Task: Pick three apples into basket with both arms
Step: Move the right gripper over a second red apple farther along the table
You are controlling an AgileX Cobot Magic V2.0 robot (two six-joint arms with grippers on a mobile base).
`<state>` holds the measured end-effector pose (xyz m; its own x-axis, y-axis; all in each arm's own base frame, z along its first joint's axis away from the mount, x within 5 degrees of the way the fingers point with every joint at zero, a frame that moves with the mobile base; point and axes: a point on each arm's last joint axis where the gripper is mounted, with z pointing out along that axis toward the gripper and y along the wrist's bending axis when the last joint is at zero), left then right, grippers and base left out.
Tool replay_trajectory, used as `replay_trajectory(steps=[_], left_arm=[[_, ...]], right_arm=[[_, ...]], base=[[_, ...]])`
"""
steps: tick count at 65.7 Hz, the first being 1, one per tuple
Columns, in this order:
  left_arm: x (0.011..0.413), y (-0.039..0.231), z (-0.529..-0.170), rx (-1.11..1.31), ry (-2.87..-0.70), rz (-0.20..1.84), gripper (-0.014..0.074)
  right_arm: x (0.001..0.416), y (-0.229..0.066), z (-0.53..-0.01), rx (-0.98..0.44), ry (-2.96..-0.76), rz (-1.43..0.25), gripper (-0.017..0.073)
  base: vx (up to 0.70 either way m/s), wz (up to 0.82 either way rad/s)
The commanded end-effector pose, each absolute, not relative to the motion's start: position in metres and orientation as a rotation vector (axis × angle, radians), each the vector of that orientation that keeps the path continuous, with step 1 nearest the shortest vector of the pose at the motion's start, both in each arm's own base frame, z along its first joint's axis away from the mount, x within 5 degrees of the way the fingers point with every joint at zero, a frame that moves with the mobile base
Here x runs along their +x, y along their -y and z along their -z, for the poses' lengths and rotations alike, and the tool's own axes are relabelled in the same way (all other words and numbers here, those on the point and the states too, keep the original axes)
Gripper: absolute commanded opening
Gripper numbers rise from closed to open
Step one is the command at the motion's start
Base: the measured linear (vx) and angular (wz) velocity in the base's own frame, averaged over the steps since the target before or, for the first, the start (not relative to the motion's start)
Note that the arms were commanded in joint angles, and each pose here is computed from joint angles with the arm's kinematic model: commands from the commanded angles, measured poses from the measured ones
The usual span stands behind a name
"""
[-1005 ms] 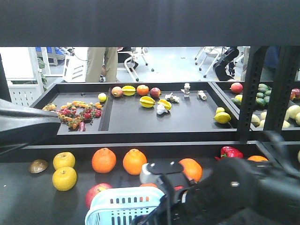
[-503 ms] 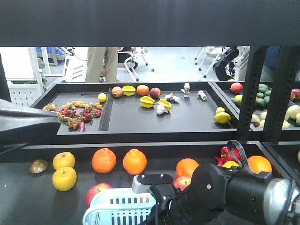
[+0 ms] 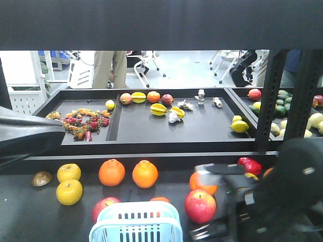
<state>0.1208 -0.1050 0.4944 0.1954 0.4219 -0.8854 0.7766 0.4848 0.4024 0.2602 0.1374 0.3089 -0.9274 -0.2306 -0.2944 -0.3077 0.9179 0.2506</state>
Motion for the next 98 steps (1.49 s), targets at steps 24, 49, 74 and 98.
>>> replay_trajectory(steps=[24,49,74,98], left_arm=[[0.116,0.103,-0.509,1.052,-1.367,0.362,-0.0008],[0.116,0.103,-0.509,1.052,-1.367,0.362,-0.0008],[0.116,0.103,-0.509,1.052,-1.367,0.362,-0.0008],[0.116,0.103,-0.509,1.052,-1.367,0.362,-0.0008]], right_arm=[[0.301,0.001,-0.3,0.057,-2.874,-0.065,0.0041],[0.331,0.011,-0.27,0.049,-2.834,-0.087,0.0677],[0.367,0.015,-0.222,0.099,-2.783,-0.071,0.0715],[0.396,0.018,-0.196,0.091,-2.878,-0.052,0.0715]], base=[[0.0,0.0],[0.0,0.0],[0.0,0.0],[0.0,0.0]])
